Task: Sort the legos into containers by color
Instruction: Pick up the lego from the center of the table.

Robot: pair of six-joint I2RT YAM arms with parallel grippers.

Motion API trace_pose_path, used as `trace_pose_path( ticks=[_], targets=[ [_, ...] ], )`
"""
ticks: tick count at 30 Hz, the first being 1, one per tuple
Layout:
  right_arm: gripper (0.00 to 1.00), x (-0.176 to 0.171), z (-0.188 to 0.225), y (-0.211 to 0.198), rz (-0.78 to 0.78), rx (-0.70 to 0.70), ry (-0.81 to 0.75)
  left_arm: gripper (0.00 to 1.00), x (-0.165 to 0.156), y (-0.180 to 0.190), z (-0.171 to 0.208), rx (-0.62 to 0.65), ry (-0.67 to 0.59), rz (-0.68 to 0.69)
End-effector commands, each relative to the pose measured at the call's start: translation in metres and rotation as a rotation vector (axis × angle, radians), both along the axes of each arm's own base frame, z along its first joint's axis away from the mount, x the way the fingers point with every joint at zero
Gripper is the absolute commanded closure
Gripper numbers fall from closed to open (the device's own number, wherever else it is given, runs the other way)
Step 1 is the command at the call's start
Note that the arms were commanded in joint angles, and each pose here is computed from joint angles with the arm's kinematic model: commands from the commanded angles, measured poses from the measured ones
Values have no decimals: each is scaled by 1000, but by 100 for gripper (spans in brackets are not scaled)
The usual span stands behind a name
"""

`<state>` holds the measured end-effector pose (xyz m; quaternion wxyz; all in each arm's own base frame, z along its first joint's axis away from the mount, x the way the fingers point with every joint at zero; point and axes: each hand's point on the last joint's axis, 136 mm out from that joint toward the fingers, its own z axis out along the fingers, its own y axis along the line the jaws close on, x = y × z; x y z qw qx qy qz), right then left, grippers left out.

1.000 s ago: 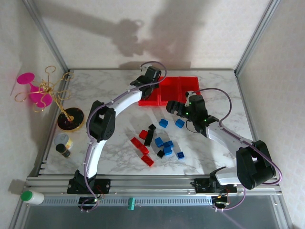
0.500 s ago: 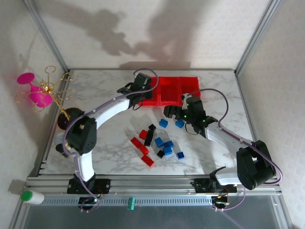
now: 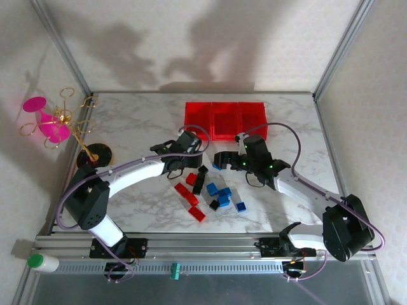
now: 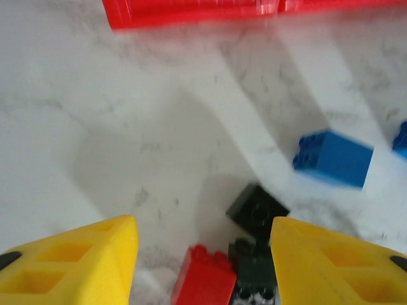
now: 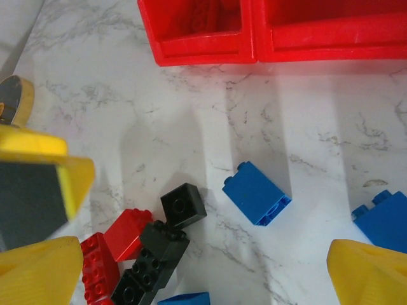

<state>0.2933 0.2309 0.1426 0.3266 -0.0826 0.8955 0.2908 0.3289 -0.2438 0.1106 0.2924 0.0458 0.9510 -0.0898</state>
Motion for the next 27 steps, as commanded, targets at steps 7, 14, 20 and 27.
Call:
trace_pose_path(
  ticks=[7, 14, 20, 27],
  targets=[
    [1, -14, -9, -7, -30, 3, 43, 40, -33, 0, -32, 60, 92, -72],
    [1, -13, -6, -10, -41, -12, 33, 41, -43, 6, -58, 108, 152, -94],
    [1, -11, -8, -12, -51, -19, 29, 42, -49, 7, -70, 114, 175, -115],
    [1, -10, -8, -10, -49, -18, 28, 44, -45, -5, -72, 67, 177, -129]
  ],
)
